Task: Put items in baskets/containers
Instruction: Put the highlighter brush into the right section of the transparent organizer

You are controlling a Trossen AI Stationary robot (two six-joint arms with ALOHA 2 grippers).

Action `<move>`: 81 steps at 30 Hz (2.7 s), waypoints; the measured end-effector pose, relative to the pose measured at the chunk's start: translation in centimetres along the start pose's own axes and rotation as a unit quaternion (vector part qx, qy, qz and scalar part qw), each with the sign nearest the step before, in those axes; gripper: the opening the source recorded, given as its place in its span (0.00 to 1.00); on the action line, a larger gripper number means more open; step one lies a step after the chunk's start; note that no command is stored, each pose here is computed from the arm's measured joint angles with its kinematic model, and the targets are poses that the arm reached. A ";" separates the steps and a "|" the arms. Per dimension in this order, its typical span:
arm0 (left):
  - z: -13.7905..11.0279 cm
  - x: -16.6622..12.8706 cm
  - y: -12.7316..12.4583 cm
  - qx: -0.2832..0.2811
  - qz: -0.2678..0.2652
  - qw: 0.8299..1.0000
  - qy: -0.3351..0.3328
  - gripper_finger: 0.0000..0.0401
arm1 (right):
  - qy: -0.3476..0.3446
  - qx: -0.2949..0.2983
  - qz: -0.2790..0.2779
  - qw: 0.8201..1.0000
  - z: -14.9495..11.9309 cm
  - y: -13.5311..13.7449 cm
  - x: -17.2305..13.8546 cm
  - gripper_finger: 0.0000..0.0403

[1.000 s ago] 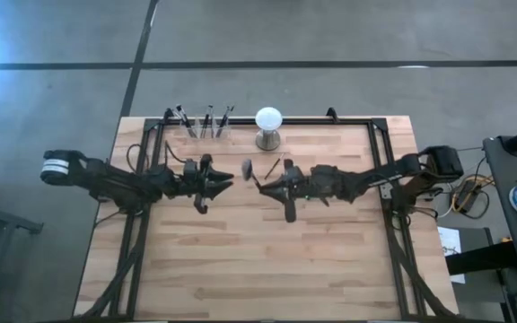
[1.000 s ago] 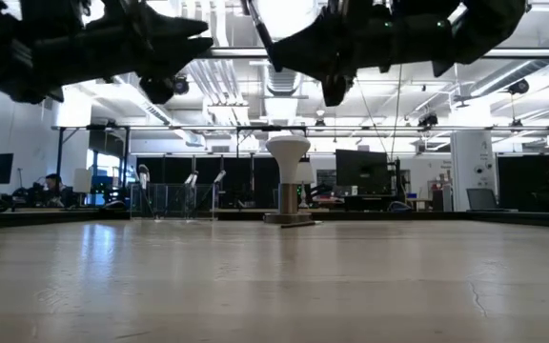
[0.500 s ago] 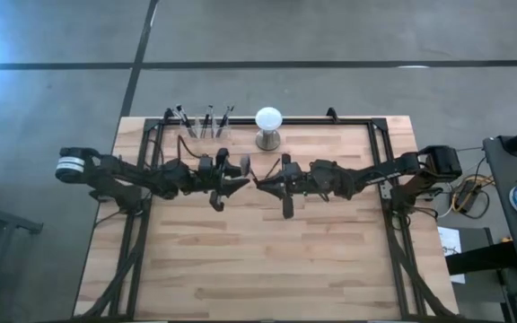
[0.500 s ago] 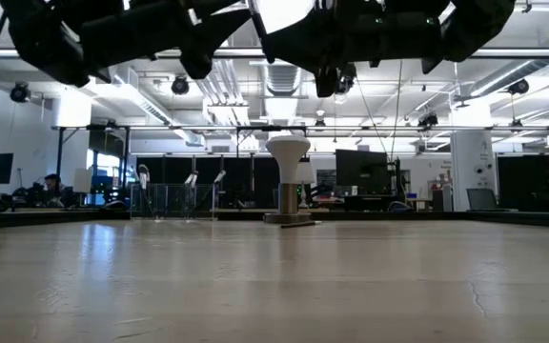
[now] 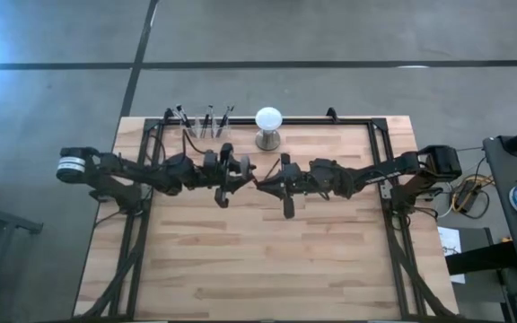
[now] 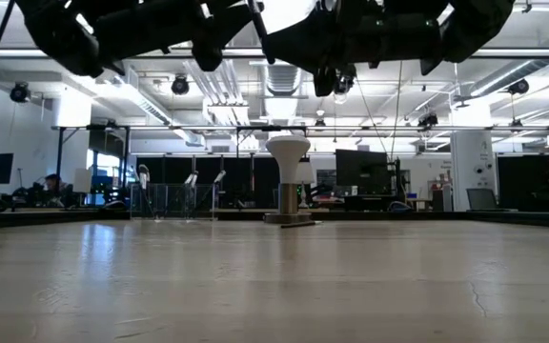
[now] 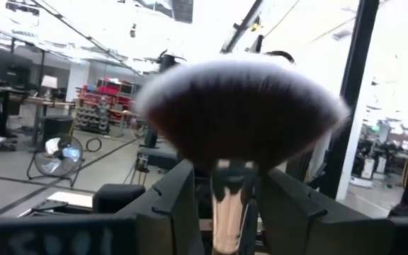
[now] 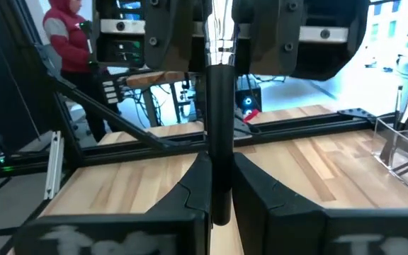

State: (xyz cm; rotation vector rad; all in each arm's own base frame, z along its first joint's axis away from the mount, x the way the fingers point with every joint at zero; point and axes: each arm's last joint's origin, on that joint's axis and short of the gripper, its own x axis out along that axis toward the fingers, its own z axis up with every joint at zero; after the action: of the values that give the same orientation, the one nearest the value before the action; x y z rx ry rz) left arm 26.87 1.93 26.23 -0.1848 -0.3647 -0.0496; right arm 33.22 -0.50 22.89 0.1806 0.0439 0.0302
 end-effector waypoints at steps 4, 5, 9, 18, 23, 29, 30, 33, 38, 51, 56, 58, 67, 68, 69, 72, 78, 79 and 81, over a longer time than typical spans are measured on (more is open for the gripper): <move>0.3 0.6 0.0 0.013 0.000 1.000 0.010 0.31 | 0.001 -0.003 -0.001 1.000 0.0 0.0 0.0 0.07; 0.3 0.7 0.0 0.019 0.001 1.000 0.012 0.29 | 0.002 -0.003 -0.001 1.000 0.0 0.0 0.0 0.07; 0.6 0.9 0.1 0.031 0.001 0.999 0.009 0.15 | 0.001 -0.004 0.001 1.000 0.0 0.0 0.0 0.07; 2.0 0.1 1.4 0.037 0.042 0.998 0.014 0.16 | 0.015 -0.010 -0.026 1.000 -0.2 -0.3 0.0 0.19; 4.0 -0.8 3.8 0.066 0.143 0.987 0.031 0.16 | 0.073 -0.009 -0.036 0.997 -0.8 -0.7 -0.6 0.31; 5.6 -2.4 9.1 0.083 0.297 0.944 0.113 0.16 | 0.098 -0.025 -0.067 0.993 -0.8 -0.9 -1.5 0.26; 5.8 -2.8 10.3 0.084 0.324 0.934 0.124 0.16 | 0.100 -0.029 -0.068 0.992 -0.9 -0.9 -1.6 0.24; 6.0 -4.1 13.5 0.085 0.385 0.907 0.146 0.16 | 0.105 -0.035 -0.073 0.991 -1.2 -0.9 -1.8 0.16; 5.8 -5.9 18.1 0.074 0.427 0.885 0.167 0.16 | 0.106 -0.036 -0.079 0.991 -1.9 -1.1 -2.2 0.06; 1.7 -6.9 23.8 0.076 0.454 0.856 0.235 0.16 | 0.094 -0.036 -0.076 0.992 -2.1 -1.1 -2.4 0.02; 1.0 -7.1 24.3 0.074 0.459 0.850 0.247 0.16 | 0.095 -0.039 -0.076 0.992 -2.1 -1.1 -2.4 0.02; 0.8 -7.2 24.3 0.074 0.460 0.849 0.250 0.16 | 0.095 -0.040 -0.076 0.992 -2.1 -1.1 -2.4 0.02; 0.6 -7.4 24.2 0.070 0.460 0.844 0.267 0.16 | 0.095 -0.042 -0.075 0.992 -2.1 -1.1 -2.4 0.02; 0.5 -7.5 24.2 0.066 0.461 0.842 0.271 0.16 | 0.095 -0.042 -0.075 0.992 -2.1 -1.1 -2.4 0.02; 0.4 -7.5 24.2 0.063 0.462 0.841 0.274 0.16 | 0.095 -0.042 -0.075 0.992 -2.1 -1.1 -2.4 0.02; 0.4 -7.6 24.2 0.059 0.463 0.839 0.281 0.22 | 0.095 -0.042 -0.075 0.992 -2.1 -1.1 -2.4 0.02; 0.2 -7.7 24.1 0.050 0.463 0.835 0.295 0.36 | 0.095 -0.042 -0.076 0.992 -2.1 -1.1 -2.4 0.02; 0.2 -7.7 24.0 0.050 0.463 0.835 0.294 0.36 | 0.095 -0.042 -0.076 0.992 -2.1 -1.1 -2.4 0.02; 0.4 -7.7 24.0 0.051 0.463 0.835 0.292 0.37 | 0.095 -0.041 -0.076 0.992 -2.1 -1.1 -2.4 0.02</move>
State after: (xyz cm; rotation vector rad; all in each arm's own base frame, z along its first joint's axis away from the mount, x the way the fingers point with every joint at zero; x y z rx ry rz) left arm 21.53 25.65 19.75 -0.2142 0.3659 0.8623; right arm 30.75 -1.29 20.71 0.0915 0.2461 -0.1020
